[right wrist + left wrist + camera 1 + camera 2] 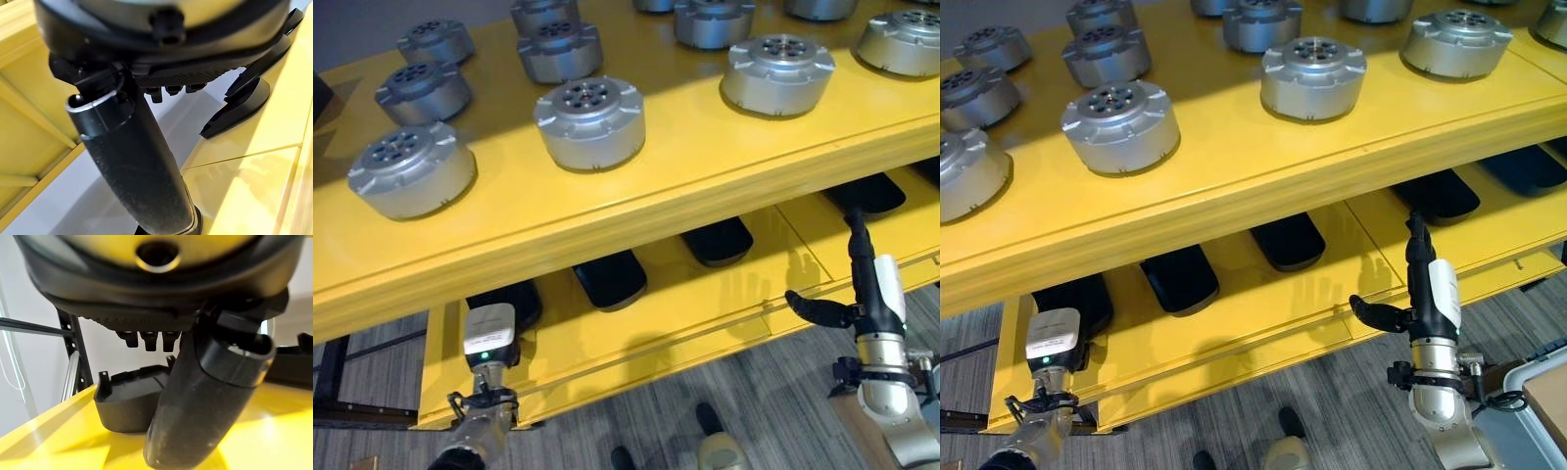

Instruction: Move parts from the plastic box to the shelf.

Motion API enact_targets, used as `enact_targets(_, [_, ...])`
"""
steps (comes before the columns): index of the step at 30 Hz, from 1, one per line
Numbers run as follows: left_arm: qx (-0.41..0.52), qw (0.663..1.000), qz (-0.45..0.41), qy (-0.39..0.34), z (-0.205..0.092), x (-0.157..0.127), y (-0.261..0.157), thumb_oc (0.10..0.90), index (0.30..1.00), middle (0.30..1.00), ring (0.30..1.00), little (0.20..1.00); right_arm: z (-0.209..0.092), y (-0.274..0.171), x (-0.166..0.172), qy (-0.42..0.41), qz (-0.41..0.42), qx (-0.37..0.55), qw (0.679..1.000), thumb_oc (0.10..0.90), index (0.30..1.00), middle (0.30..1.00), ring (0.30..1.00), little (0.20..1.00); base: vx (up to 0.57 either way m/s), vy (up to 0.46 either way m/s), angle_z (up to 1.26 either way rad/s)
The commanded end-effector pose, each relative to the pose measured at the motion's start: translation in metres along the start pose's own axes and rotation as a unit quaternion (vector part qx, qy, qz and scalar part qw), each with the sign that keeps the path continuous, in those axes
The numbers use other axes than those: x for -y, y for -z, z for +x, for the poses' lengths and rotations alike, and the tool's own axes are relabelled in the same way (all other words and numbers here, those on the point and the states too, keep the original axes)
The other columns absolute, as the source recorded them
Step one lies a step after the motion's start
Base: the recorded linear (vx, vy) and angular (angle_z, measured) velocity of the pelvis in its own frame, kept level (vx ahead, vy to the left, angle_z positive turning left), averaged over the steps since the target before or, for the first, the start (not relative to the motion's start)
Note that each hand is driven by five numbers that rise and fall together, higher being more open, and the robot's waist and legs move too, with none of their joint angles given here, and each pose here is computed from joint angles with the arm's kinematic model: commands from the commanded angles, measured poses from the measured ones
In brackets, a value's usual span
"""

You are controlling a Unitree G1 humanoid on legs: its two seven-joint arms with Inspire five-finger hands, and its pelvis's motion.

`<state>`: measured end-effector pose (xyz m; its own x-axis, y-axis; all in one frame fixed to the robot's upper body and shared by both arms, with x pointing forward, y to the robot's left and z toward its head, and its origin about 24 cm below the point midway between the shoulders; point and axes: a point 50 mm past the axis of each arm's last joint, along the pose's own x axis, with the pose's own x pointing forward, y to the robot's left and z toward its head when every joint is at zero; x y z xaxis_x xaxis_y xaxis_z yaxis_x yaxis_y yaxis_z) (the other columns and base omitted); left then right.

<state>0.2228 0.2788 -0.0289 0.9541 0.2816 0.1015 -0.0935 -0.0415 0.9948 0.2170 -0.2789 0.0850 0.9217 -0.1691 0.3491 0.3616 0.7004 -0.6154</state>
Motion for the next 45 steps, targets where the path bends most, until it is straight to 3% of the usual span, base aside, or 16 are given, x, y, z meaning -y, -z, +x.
enact_targets(1, [-0.024, 0.997, 0.035, -0.07, 0.035, -0.031, 0.015, 0.9, 1.0, 1.0, 1.0, 1.0, 0.028, -0.042, 0.02, 0.066, 0.026, 0.116, 0.991, 0.9, 1.0, 1.0, 1.0, 1.0, 0.0, 0.0, 0.0])
enact_targets(31, [-0.068, 0.988, 0.126, -0.05, 0.021, -0.021, 0.037, 0.9, 1.0, 1.0, 1.0, 1.0, 0.03, -0.043, 0.02, 0.065, 0.025, 0.116, 0.991, 0.9, 1.0, 1.0, 1.0, 1.0, 0.0, 0.0, 0.0])
enact_targets(45, [-0.103, 0.974, 0.2, 0.017, 0.013, -0.013, 0.056, 0.9, 1.0, 1.0, 1.0, 1.0, 0.035, -0.044, 0.022, 0.061, 0.018, 0.115, 0.991, 0.9, 1.0, 1.0, 1.0, 1.0, 0.0, 0.002, 0.01])
